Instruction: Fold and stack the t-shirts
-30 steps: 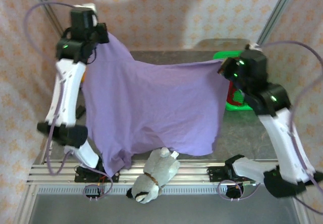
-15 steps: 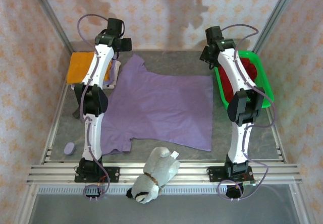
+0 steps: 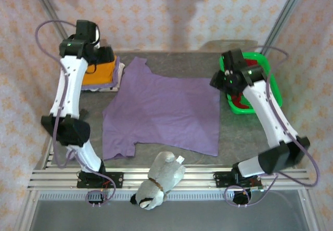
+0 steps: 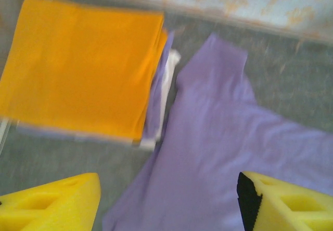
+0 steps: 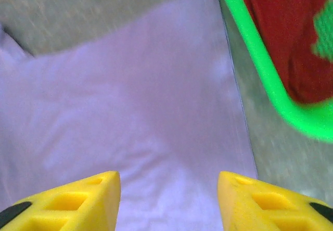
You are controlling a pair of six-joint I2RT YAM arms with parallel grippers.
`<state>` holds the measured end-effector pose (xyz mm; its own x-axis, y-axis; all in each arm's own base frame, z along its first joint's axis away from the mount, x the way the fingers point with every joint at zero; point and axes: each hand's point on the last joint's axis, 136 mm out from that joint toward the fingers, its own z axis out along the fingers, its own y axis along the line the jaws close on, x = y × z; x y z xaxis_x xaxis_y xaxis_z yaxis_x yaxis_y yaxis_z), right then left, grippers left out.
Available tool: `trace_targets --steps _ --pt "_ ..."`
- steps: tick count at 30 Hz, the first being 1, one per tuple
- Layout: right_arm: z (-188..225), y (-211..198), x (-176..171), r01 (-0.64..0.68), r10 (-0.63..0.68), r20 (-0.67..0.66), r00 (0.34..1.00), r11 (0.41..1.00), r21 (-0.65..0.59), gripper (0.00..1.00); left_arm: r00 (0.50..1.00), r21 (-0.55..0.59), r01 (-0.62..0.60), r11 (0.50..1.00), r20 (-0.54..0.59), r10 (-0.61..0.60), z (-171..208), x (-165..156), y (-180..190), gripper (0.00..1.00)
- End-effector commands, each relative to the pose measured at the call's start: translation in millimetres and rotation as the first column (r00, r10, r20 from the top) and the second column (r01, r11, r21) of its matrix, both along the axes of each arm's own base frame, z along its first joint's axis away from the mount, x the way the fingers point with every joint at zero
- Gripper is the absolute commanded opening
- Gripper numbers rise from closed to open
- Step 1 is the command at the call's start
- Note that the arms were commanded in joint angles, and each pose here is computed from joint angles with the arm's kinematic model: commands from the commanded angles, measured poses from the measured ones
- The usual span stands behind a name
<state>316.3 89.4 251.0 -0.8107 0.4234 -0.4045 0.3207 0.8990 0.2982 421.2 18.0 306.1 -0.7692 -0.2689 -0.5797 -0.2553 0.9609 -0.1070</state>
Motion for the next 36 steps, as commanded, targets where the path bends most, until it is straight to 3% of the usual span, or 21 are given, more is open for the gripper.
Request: trace_targets --steps 1,6,12,19,25,31,36 --pt "-44.1 -1.0 -54.9 0.067 -0.058 -0.169 0.984 0.996 0.051 0.5 0.955 -0.047 0.0 0.999 -0.295 -0.014 -58.0 -74.0 -8.4 0.71" --pt "-101.7 -7.2 -115.3 0.156 -0.123 -0.327 0.937 0.985 0.077 0.44 0.901 -0.085 -0.044 0.995 -0.434 0.003 -107.7 -132.1 -5.5 0.71" --pt "-150.5 -11.7 -160.6 0.219 -0.162 -0.441 0.883 0.972 0.081 0.37 0.834 -0.136 -0.102 0.985 -0.551 0.01 -149.3 -161.0 -6.9 0.68" --pt "-181.6 -9.8 -179.7 0.238 -0.169 -0.516 0.84 0.969 0.069 0.31 0.789 -0.129 -0.138 0.982 -0.613 0.03 -170.6 -175.8 -4.3 0.65" --pt "-200.3 -10.2 -189.3 0.273 -0.197 -0.537 0.82 0.96 0.066 0.23 0.77 -0.198 -0.23 0.953 -0.636 0.054 -182.8 -184.1 6.3 0.62" --pt "-209.7 -11.6 -198.2 0.234 -0.187 -0.585 0.789 0.972 0.006 0.21 0.78 -0.236 -0.29 0.928 -0.62 0.086 -186.5 -184.6 16.3 0.6" --pt "-216.0 -9.8 -202.6 0.235 -0.182 -0.598 0.781 0.972 0.011 0.21 0.756 -0.229 -0.293 0.928 -0.649 0.079 -193.7 -189.1 20.0 0.6"
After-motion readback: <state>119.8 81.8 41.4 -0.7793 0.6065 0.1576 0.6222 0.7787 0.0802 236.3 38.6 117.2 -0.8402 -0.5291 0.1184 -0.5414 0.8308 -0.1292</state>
